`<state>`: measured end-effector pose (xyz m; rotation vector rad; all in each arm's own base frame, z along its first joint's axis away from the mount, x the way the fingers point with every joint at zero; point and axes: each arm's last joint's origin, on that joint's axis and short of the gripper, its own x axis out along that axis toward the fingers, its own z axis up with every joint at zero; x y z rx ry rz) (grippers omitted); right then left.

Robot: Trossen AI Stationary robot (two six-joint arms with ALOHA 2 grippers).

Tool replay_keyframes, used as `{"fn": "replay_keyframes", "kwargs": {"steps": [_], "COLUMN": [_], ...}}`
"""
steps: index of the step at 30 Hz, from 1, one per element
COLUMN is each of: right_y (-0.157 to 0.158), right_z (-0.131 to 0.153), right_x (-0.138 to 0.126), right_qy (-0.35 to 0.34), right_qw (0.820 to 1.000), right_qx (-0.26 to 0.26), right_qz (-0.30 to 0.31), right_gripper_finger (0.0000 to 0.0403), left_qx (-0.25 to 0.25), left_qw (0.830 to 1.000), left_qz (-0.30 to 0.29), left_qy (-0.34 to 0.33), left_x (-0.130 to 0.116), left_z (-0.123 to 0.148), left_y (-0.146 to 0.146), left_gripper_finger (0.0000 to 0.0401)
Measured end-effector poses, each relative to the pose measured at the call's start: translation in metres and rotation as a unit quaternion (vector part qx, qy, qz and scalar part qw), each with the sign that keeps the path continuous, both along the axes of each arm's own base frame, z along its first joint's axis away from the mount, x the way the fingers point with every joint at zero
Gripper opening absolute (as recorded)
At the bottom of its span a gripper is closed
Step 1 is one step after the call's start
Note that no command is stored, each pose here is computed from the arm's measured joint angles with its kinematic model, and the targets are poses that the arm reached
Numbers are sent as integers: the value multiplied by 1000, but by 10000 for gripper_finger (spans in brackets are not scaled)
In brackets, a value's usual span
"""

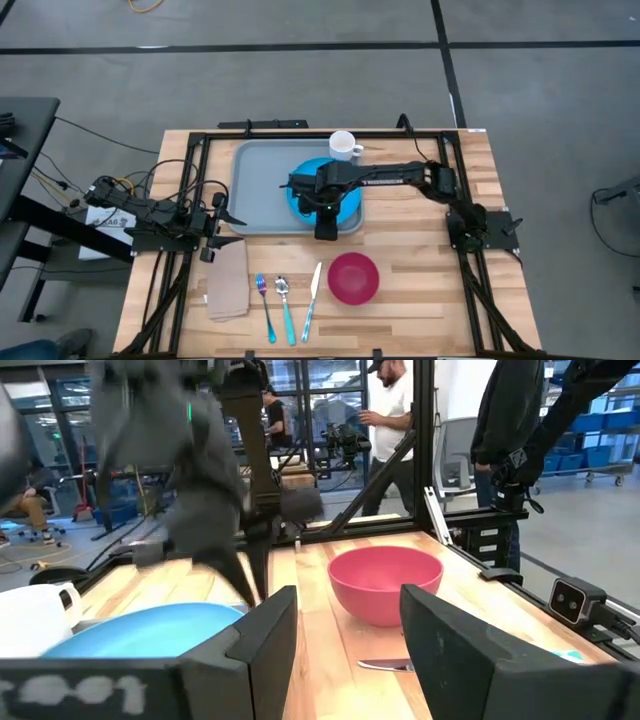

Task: Set up tray
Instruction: Put the pink bowl on the blue plate

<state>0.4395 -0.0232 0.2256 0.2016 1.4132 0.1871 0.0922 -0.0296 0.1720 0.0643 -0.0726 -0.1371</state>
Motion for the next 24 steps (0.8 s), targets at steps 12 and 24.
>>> {"fn": "replay_keyframes", "kwargs": {"steps": [12, 24], "right_y": [50, 125], "right_z": [124, 110], "right_x": [-70, -97], "right_qy": [-96, -50], "right_qw": [993, 983], "right_qx": [25, -62], "right_qz": [69, 167], "right_gripper_finger": [48, 48], "left_qx": [0, 1], "left_qw": [1000, 1000], "left_qz": [0, 0], "left_qy": [0, 0], "left_x": [0, 0], "left_z": [0, 0], "left_y": [0, 0], "left_gripper_finger": [169, 169]}}
